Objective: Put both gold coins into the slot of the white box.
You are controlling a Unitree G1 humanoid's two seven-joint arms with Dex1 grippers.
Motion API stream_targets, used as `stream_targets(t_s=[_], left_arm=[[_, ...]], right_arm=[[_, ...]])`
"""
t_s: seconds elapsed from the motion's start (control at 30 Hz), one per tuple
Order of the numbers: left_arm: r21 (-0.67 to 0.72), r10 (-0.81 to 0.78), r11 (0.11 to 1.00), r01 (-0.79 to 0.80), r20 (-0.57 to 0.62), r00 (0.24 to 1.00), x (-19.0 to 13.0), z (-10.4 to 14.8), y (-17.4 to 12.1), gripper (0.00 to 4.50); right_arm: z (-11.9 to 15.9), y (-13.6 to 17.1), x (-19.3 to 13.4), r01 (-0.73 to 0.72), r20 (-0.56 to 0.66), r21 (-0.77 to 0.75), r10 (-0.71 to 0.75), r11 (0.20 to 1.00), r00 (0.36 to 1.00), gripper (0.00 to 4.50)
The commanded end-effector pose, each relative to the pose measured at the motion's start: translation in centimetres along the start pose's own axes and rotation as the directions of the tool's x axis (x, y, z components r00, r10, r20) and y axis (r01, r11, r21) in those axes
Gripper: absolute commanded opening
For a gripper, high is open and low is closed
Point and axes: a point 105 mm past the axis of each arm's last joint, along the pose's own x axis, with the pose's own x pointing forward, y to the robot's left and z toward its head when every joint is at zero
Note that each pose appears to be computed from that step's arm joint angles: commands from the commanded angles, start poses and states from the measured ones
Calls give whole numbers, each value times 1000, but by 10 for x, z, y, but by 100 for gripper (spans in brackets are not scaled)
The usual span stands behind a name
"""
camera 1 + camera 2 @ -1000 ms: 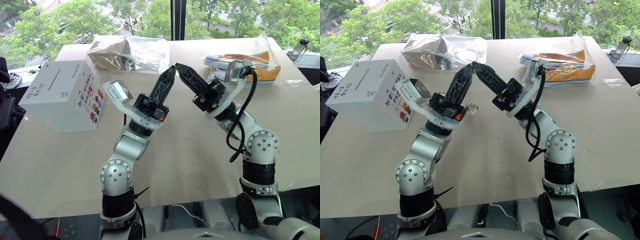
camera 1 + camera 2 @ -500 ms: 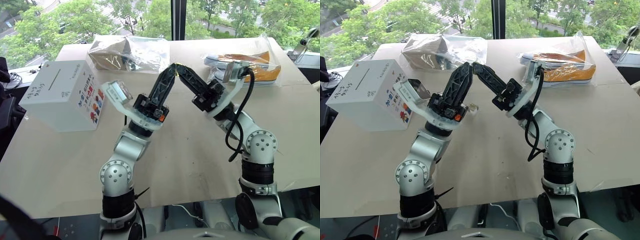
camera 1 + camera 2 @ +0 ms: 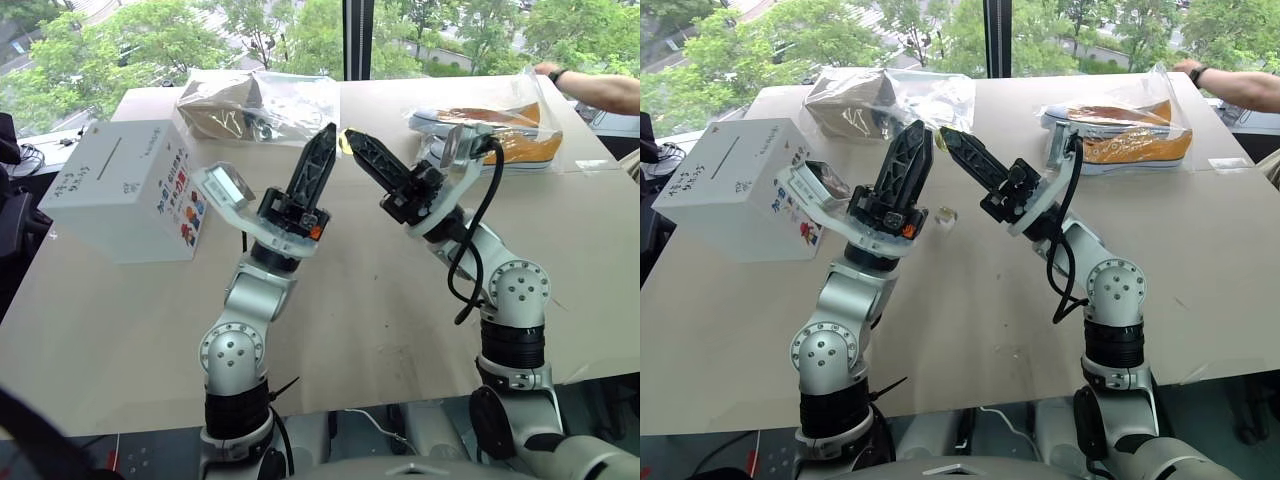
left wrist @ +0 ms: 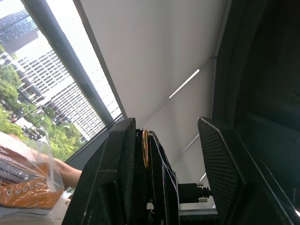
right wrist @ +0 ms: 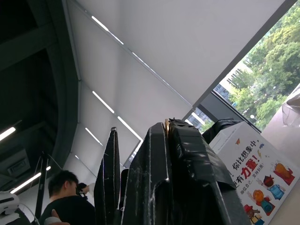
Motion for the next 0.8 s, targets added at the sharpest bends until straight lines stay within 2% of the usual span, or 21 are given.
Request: stream_targets(t_s=[0.03,0.13,0.2,0.23,0.8], left_arm=[[5,-16,1000,16,-2,1000,2,0,-4,210],[1,-13,1000,13,-13,1000,2,-2,-3,133],[-3,-12,1000,12,-17,1000,2,-3,-3,42],[-5,-11,1000,10,-19,1000,2,-3,-2,11],[-41,13,999,-17,-104,995,2,-17,4,11]], right_arm=[[6,21,4,-94,19,-23,94,995,995,0],[5,22,4,-100,14,-23,100,995,995,0],[5,23,5,-103,11,-23,103,994,995,0],[4,23,5,-105,10,-23,105,994,994,0],[-6,31,6,-150,-44,-26,148,988,988,0]])
